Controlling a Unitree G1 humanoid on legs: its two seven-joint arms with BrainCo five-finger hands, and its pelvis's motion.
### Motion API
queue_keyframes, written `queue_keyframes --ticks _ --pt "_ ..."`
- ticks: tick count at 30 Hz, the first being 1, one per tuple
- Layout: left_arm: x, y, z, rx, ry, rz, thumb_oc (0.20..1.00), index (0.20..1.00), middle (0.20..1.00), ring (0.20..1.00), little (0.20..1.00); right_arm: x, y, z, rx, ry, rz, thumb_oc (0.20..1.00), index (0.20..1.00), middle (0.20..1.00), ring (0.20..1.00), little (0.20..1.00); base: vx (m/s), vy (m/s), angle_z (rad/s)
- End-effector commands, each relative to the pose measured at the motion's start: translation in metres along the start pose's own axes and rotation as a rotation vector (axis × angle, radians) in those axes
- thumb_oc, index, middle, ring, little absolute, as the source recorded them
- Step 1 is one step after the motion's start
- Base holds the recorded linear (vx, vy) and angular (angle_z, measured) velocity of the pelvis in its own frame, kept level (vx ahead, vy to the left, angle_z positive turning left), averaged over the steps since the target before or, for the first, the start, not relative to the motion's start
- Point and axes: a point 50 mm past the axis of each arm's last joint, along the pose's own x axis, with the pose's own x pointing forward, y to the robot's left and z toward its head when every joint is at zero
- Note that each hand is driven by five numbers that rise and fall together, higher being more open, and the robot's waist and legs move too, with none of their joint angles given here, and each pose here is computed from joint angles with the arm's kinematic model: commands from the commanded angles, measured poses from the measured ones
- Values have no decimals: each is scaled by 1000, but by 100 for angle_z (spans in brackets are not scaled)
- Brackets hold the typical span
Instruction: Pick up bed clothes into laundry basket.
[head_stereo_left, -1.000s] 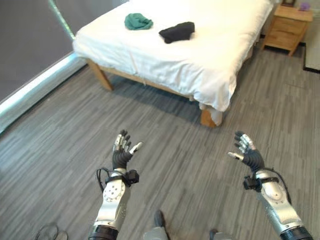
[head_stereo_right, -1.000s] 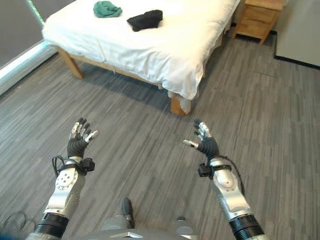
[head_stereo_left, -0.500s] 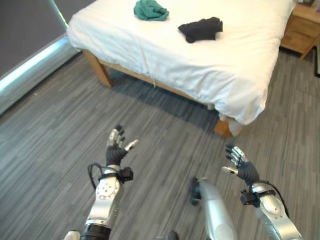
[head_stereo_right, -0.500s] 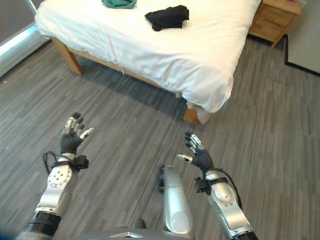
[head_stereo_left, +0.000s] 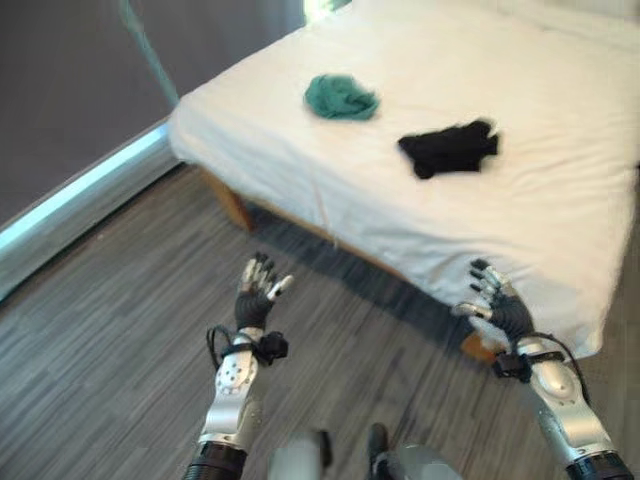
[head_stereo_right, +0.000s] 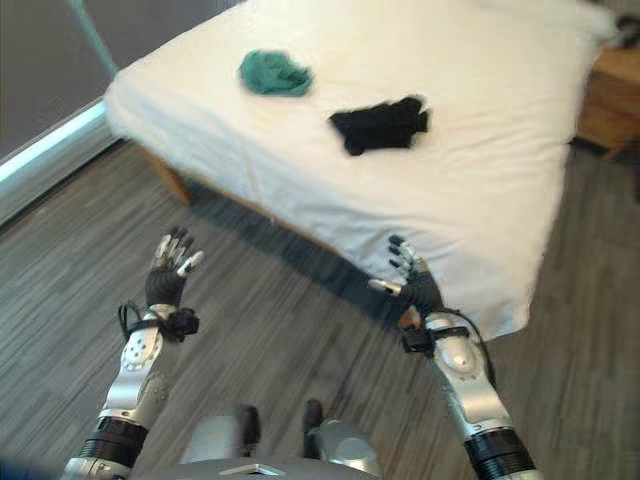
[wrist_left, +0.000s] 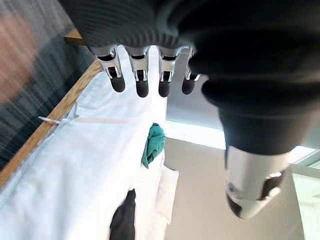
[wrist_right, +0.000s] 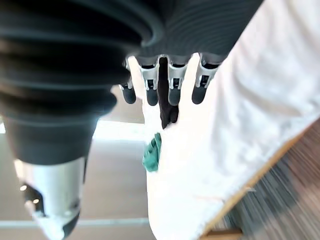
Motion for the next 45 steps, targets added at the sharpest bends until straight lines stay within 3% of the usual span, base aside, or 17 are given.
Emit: queue_keyframes --ticks 1,12,19,23,26,39,43,45 --pt "-1 -4 19 67 -91 -89 1000 1000 1000 1000 1000 -6 -9 9 -4 -57 -36 1000 1000 1000 1000 1000 330 56 -129" --pt "-10 12 10 74 -43 -71 1000 1000 1000 1000 1000 -12 -9 -3 -46 -20 -32 1000 1000 1000 1000 1000 273 202 -64" --pt "-1 9 19 98 -72 -92 1000 1000 1000 1000 1000 -22 -10 -23 78 56 -135 1000 1000 1000 1000 1000 210 412 -12" --pt "5 7 29 151 -109 -107 1000 1000 1000 1000 1000 -15 0 -22 -92 68 -71 1000 1000 1000 1000 1000 44 341 -19" --pt "7 9 35 188 -134 -110 1000 1000 1000 1000 1000 -14 5 -21 -90 62 -45 1000 1000 1000 1000 1000 6 380 20" --pt "-13 36 22 199 -69 -10 1000 1000 1000 1000 1000 -8 11 -27 -112 89 8 1000 1000 1000 1000 1000 71 32 4" --pt "-18 45 14 98 -41 67 1000 1000 1000 1000 1000 5 11 -8 -151 9 35 1000 1000 1000 1000 1000 76 -70 -44" --pt "-16 45 12 163 -17 69 1000 1000 1000 1000 1000 2 3 -14 -164 41 4 1000 1000 1000 1000 1000 97 -64 -11"
